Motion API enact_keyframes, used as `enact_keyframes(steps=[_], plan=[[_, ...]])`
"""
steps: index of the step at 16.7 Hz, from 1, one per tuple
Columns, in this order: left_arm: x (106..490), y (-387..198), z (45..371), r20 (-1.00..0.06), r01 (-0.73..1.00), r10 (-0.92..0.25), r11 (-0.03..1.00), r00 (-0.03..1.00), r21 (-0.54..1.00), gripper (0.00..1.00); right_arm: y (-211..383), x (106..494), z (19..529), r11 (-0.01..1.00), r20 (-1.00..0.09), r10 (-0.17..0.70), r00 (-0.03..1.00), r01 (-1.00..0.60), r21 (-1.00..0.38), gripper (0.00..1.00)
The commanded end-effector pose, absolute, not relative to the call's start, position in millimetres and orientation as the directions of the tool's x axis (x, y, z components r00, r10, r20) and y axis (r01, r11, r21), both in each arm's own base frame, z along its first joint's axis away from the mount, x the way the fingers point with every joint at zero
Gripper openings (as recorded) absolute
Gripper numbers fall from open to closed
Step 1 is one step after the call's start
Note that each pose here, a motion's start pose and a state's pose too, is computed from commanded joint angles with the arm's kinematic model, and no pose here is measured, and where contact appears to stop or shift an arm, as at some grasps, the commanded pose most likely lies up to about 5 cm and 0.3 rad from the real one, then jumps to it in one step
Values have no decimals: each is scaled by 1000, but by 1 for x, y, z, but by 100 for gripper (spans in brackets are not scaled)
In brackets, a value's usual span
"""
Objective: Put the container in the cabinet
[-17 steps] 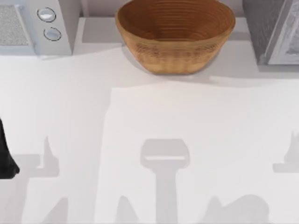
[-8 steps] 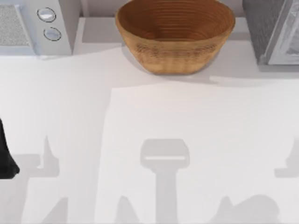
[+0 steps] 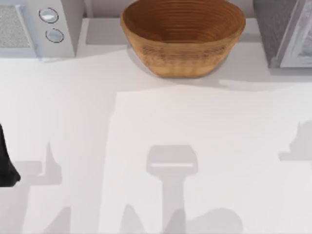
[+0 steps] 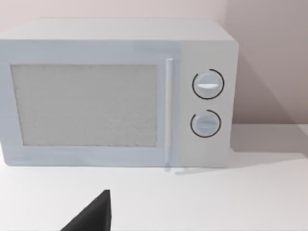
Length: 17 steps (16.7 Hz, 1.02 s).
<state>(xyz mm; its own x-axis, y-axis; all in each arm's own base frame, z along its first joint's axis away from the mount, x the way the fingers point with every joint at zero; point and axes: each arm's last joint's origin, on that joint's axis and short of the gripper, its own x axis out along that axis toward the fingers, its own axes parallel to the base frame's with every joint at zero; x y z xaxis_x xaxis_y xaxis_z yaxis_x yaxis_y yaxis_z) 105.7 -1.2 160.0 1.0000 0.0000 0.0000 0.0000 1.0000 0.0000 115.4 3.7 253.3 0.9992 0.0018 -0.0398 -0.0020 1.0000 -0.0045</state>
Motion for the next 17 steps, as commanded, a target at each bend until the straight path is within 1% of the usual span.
enact_keyframes(steps=[4, 7, 10, 13, 17], plan=[[106, -1, 160, 0, 0, 0, 1000, 1000, 0, 100, 10, 141, 342, 1000, -39, -4, 999, 4, -11, 0], [106, -1, 160, 0, 0, 0, 1000, 1000, 0, 100, 18, 170, 406, 1000, -29, -6, 1000, 5, -12, 0], [106, -1, 160, 0, 0, 0, 1000, 1000, 0, 100, 28, 202, 457, 1000, -15, -4, 1000, 4, -9, 0], [106, -1, 160, 0, 0, 0, 1000, 1000, 0, 100, 38, 231, 491, 1000, -2, -2, 1000, 2, -4, 0], [106, -1, 160, 0, 0, 0, 1000, 1000, 0, 100, 47, 254, 509, 1000, -1, 1, 1000, -1, 1, 0]])
